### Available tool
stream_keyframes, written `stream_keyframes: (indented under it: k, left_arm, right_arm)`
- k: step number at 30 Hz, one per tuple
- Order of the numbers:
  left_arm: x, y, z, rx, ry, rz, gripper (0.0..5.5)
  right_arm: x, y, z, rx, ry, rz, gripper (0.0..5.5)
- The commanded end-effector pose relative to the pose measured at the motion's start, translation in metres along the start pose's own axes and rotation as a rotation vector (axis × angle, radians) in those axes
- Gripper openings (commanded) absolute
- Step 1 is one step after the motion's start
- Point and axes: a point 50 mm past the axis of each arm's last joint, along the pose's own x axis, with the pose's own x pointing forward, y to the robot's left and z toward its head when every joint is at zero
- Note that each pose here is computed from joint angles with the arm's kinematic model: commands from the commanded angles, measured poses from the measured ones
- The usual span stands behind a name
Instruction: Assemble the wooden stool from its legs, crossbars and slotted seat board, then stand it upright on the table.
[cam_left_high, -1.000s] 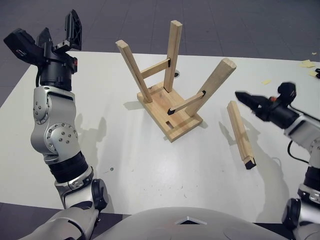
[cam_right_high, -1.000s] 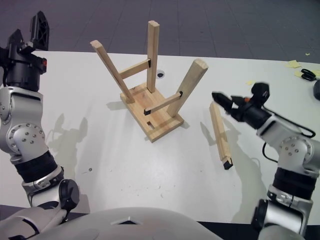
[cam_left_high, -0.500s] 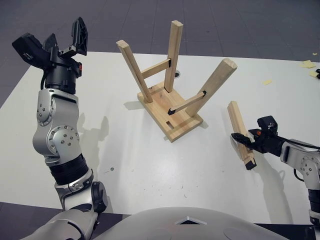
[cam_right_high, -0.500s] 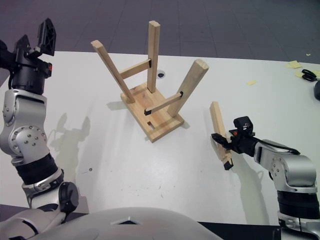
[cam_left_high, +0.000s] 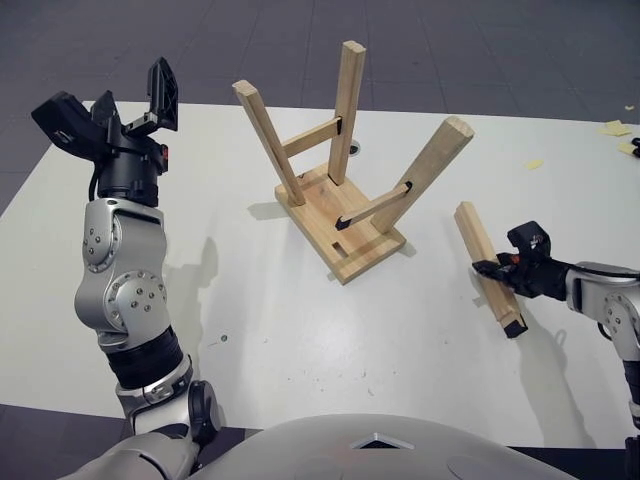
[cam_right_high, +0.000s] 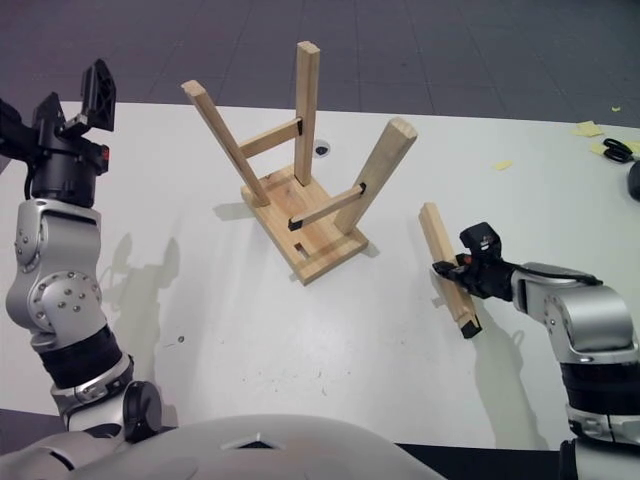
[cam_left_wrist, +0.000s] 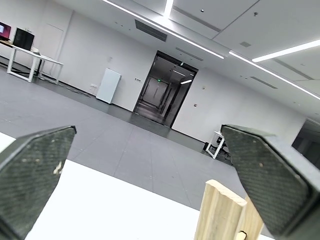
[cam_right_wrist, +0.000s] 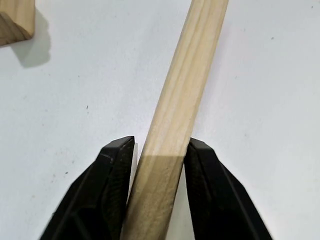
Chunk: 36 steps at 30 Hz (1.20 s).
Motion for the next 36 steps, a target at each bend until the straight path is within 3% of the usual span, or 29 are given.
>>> stream_keyframes:
  k: [1, 10, 16, 19, 22, 26, 29, 36]
  left_arm:
    - [-0.001, -0.002, -0.002, 0.004, -0.013, 0.014, 5.4]
    - [0.008, 0.004, 0.005, 0.045, -0.002, -0.006, 5.4]
    - [0.038, -0.014, 0.021, 0.021, -0.004, -0.119, 5.4]
    - [0.058, -0.033, 0.039, -0.048, -0.008, -0.222, 5.4]
    - [0.075, -0.065, 0.054, -0.178, 0.044, -0.383, 5.4]
    - [0.085, -0.116, 0.06, -0.52, 0.205, -0.638, 5.4]
    - [0.084, -0.144, 0.058, -0.693, 0.309, -0.757, 5.4]
    - [0.063, -0.152, 0.047, -0.788, 0.419, -0.795, 5.4]
  right_arm:
    - [0.004, -0.012, 0.019, -0.016, -0.037, -0.07, 1.03]
    - [0.011, -0.01, 0.018, 0.046, -0.095, -0.12, 0.97]
    - [-0.025, -0.019, 0.118, -0.269, -0.756, -0.55, 0.97]
    - [-0.06, 0.001, 0.159, -0.514, -1.062, -0.773, 0.97]
    - [-0.079, 0.041, 0.183, -0.811, -1.315, -0.872, 0.97]
    - [-0.074, 0.083, 0.196, -1.103, -1.493, -0.889, 0.97]
    - [-0.061, 0.103, 0.202, -1.163, -1.562, -0.858, 0.97]
    - [-0.046, 0.122, 0.208, -1.104, -1.614, -0.82, 0.97]
